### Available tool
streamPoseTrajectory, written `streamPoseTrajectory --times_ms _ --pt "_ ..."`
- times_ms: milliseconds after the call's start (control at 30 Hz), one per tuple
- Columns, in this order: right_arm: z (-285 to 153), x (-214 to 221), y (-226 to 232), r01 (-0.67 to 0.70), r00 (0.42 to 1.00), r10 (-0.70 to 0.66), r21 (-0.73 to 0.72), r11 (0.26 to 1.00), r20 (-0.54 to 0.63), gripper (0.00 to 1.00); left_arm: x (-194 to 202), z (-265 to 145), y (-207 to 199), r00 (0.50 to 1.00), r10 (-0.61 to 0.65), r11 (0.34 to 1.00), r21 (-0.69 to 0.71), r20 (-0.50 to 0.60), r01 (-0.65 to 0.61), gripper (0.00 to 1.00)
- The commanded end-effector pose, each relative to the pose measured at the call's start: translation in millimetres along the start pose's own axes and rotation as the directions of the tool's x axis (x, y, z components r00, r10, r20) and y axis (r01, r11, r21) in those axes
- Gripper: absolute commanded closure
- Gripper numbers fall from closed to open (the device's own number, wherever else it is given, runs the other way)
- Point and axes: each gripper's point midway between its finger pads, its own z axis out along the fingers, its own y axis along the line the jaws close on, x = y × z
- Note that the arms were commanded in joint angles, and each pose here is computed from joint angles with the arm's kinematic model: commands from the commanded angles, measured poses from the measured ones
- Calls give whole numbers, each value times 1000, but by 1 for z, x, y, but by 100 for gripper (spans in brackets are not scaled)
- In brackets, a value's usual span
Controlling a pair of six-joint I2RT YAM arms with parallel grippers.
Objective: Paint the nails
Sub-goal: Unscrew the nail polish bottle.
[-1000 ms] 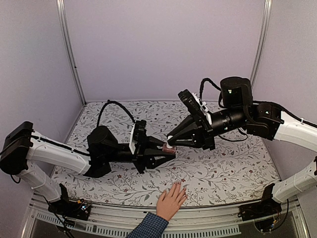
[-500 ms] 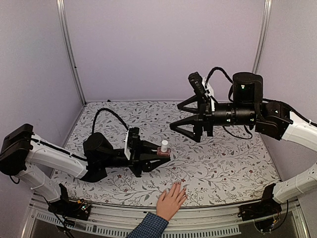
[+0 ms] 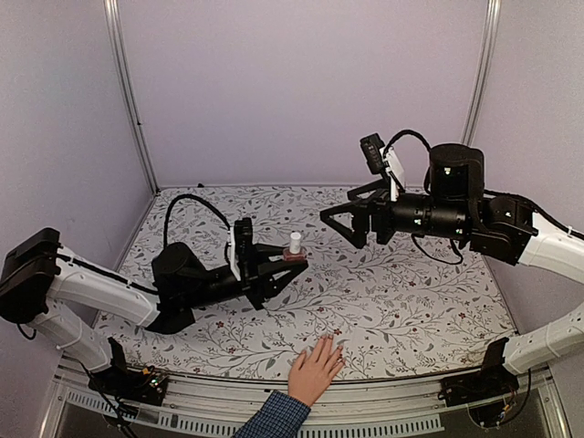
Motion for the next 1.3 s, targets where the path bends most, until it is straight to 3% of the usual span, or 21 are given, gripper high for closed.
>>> streamPoseTrajectory --times_ms 0,267,367,667,1033,1267 --pt "4 -5 9 -40 999 40 -55 998 -2 1 -2 10 26 1000 26 993 -118 0 -25 100" --pt "13 1 13 -80 996 78 -79 994 -31 3 3 23 43 1000 -18 980 -199 6 19 100" --pt "19 2 14 -90 995 87 -83 992 -40 15 5 25 45 1000 -28 977 -212 13 30 100" --pt "43 19 10 -140 984 132 -59 988 -120 36 12 33 49 999 -34 969 -245 -16 29 100" --pt "50 28 11 -142 980 132 -59 988 -147 69 25 41 56 996 -25 953 -302 -86 -2 100" --pt "52 32 14 -140 979 126 -76 987 -162 78 27 44 54 995 -23 956 -292 -99 -7 100"
